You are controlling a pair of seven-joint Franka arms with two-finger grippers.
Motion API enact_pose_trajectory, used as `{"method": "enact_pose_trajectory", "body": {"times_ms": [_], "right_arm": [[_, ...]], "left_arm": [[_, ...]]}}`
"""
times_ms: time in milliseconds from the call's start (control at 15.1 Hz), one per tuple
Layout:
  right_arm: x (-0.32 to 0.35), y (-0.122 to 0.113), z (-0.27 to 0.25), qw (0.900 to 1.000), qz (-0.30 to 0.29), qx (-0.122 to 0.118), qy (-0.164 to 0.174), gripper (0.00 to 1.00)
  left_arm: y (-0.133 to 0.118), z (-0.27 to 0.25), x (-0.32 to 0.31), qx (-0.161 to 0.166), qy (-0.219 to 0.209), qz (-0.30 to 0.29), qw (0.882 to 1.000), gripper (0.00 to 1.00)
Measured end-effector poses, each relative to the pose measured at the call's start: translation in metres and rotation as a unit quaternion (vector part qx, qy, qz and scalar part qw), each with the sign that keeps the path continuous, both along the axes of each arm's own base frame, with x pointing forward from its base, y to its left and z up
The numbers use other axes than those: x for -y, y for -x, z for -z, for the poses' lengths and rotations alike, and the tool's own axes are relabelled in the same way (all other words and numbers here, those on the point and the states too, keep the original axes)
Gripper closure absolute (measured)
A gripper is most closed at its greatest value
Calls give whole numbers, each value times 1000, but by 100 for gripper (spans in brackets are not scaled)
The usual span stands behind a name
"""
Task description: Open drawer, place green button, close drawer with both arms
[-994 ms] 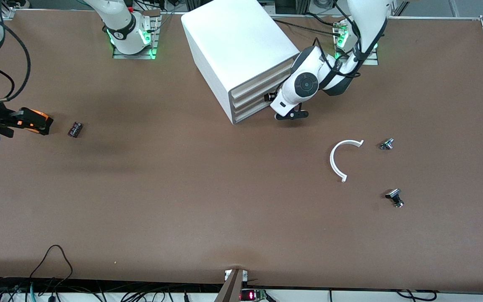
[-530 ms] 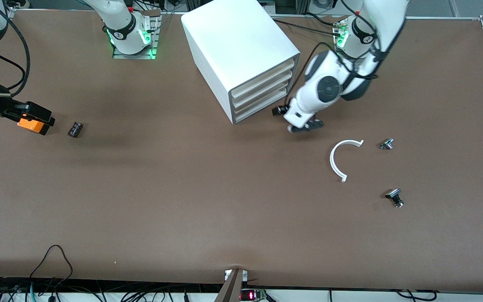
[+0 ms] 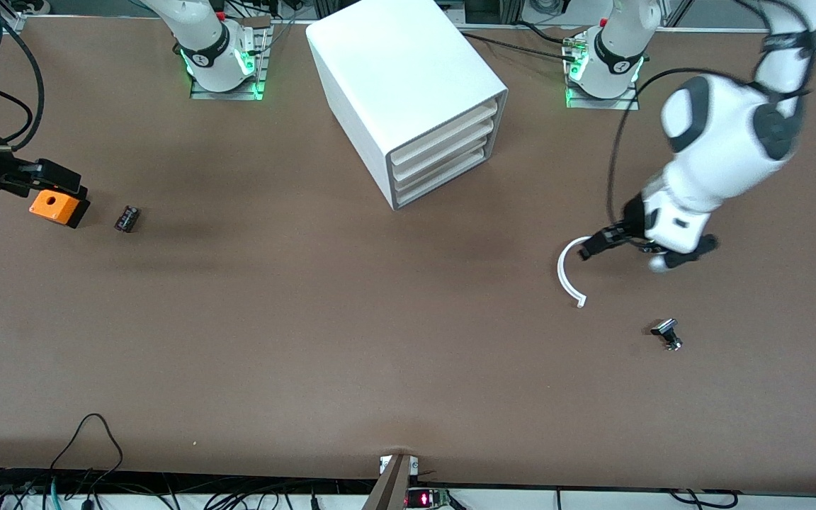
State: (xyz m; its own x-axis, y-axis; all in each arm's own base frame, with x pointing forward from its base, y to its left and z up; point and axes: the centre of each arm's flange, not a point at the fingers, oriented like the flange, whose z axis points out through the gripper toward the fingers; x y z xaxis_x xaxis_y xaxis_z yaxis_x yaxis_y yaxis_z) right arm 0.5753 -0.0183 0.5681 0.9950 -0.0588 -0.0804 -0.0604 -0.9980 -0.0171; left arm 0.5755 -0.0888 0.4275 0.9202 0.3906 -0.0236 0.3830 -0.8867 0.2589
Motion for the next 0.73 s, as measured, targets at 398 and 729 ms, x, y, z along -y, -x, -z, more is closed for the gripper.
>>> {"method": "enact_pose_trajectory", "body": {"times_ms": [398,729], "right_arm": [[-1,18,-1,1000,-3,-4,-3,0],[0,20,4,1000,-16,-6,-5,0]], "left_arm": [[10,-137,-80,-29,-84,56,994,0],[13,-141,-75,-33,-126,72,989,0]]}}
